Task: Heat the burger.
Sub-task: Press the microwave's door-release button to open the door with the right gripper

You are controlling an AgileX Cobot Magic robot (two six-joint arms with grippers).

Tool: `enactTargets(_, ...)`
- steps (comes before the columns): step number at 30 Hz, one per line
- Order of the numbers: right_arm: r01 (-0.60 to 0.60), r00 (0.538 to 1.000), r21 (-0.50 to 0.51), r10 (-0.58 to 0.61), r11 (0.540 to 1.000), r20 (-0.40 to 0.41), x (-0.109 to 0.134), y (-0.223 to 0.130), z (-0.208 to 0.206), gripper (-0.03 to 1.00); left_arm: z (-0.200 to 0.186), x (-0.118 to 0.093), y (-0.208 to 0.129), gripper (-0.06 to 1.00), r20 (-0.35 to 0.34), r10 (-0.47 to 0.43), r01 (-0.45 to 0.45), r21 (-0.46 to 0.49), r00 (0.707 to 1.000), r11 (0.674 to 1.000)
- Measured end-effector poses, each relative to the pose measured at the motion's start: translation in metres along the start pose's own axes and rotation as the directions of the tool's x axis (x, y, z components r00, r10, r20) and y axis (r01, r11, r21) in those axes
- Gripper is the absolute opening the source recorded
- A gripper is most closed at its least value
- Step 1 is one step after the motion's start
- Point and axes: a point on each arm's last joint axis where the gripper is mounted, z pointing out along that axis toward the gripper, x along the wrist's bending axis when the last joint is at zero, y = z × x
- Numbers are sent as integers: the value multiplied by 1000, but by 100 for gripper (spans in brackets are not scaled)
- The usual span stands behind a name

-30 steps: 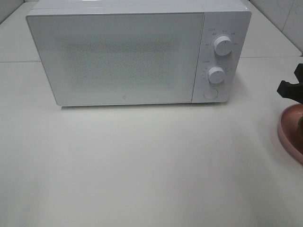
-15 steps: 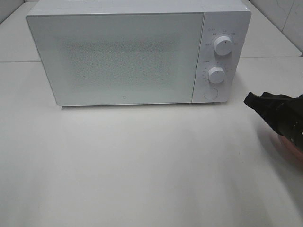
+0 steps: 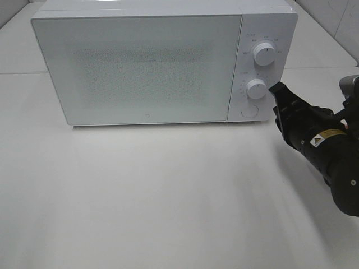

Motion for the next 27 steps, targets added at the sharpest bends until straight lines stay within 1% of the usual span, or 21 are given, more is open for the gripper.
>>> enactTargets(1,0,1000,0,0,1000,0,0,0,0,2,0,0,0,99,0,0,0,0,1000,1000)
enactTargets(2,-73,997,11,73,997,10,2,-3,7,2,0,0,0,99,0,0,0,0,1000,1000)
enactTargets(3,-107,994,15,107,994,14,3,-5,10,2,0,0,0,99,0,0,0,0,1000,1000)
enactTargets(4,-107,994,15,107,994,14,3,-5,10,2,0,0,0,99,0,0,0,0,1000,1000)
enactTargets(5,-157,987,18,156,987,25,3,-8,16,2,0,0,0,99,0,0,0,0,1000,1000)
enactTargets(7,-181,983,21,180,983,32,2,-10,19,2,0,0,0,99,0,0,0,0,1000,1000)
enactTargets(9,-270,961,28,267,963,75,-5,-17,25,2,0,0,0,99,0,0,0,0,1000,1000)
enactTargets(10,-270,961,28,267,963,75,-5,-17,25,2,0,0,0,99,0,0,0,0,1000,1000)
enactTargets(12,-310,946,29,306,950,110,-11,-22,29,2,0,0,0,99,0,0,0,0,1000,1000)
enactTargets(22,-377,921,22,373,926,111,-8,-31,48,2,0,0,0,99,0,0,0,0,1000,1000)
enactTargets(27,-404,909,35,397,914,126,-6,-37,59,2,0,0,0,99,0,0,0,0,1000,1000)
